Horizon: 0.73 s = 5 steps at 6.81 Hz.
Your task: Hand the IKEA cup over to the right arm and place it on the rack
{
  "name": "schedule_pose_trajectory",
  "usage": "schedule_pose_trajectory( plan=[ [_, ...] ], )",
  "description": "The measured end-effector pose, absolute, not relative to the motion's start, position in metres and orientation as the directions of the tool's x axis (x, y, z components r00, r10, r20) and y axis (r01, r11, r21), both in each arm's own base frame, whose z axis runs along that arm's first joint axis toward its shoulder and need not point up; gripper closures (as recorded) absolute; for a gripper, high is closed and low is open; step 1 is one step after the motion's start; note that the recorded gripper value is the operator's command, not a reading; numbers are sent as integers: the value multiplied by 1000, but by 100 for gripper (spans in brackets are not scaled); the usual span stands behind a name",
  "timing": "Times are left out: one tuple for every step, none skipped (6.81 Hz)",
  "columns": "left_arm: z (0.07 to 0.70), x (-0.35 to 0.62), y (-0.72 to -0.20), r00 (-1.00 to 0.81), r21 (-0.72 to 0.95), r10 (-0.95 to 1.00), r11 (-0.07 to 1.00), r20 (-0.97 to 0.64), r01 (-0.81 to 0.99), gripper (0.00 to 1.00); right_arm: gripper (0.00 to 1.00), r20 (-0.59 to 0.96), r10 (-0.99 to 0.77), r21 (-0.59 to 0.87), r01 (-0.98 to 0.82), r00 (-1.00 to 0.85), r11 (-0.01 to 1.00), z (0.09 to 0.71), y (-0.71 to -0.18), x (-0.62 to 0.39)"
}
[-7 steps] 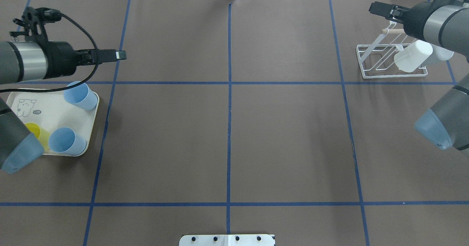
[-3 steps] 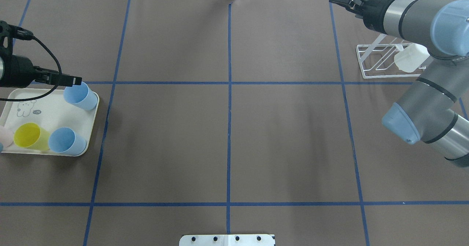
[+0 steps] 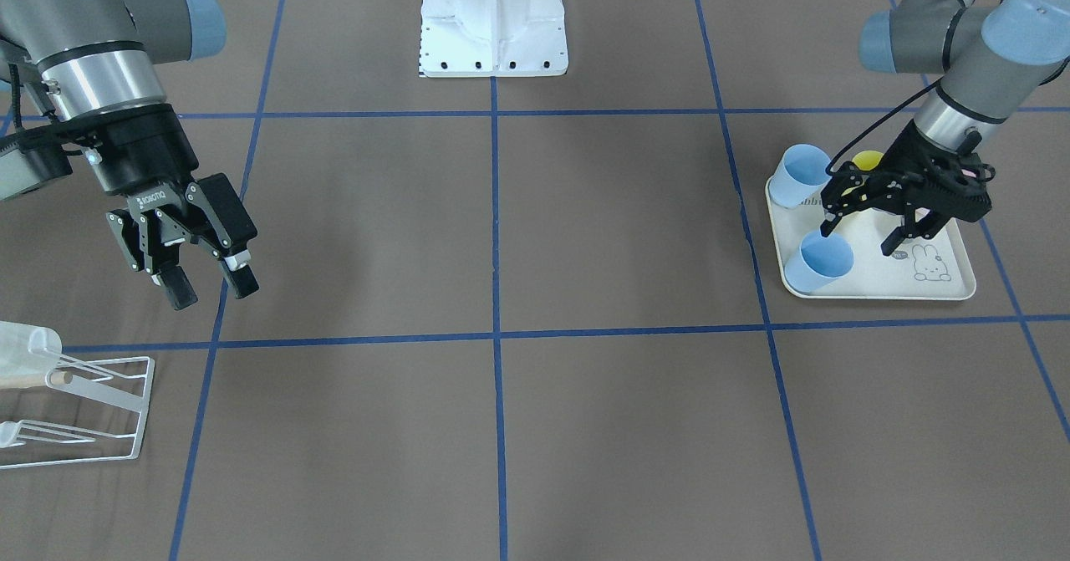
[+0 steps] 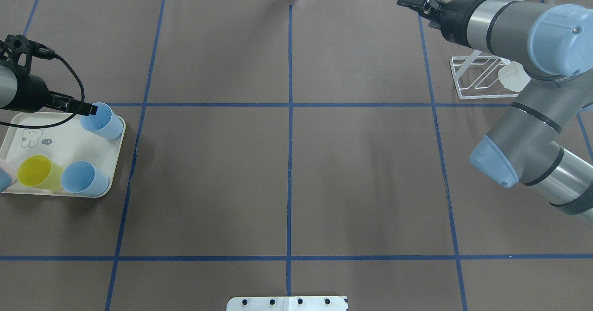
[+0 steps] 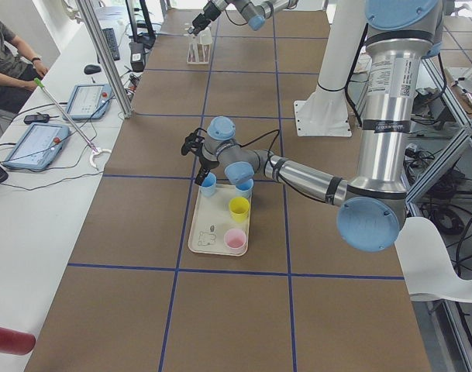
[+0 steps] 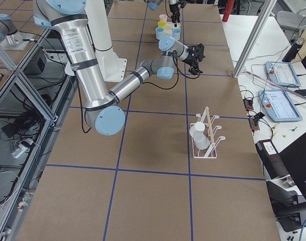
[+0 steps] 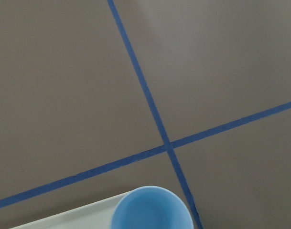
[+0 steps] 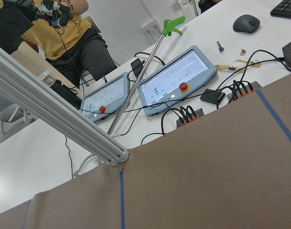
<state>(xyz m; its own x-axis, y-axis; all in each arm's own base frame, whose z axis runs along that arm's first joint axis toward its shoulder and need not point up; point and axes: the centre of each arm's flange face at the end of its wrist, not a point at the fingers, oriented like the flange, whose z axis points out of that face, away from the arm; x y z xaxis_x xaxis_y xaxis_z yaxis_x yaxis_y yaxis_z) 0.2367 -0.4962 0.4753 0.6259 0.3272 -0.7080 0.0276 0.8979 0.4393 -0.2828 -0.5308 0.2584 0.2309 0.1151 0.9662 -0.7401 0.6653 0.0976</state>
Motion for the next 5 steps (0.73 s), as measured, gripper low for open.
schedule_pose_trajectory(
  plan=[
    [486,241,-503,635,437,332,899,-697,9,20,0,968,119,88,-740,222,667,258,-529,-285],
    [491,244,-505,639,442,343,897,-688,-5,21,0,968,120,85,-739,219,668,257,-528,-287],
    [493,245,-506,640,444,349,896,-684,-13,23,0,968,121,84,-739,219,669,257,-528,-288],
    [493,247,-505,640,446,352,895,-683,-16,26,0,968,121,84,-738,219,670,257,-528,-289],
    [493,249,-505,638,447,356,894,-683,-20,27,0,968,121,85,-737,221,670,258,-528,-290]
  ],
)
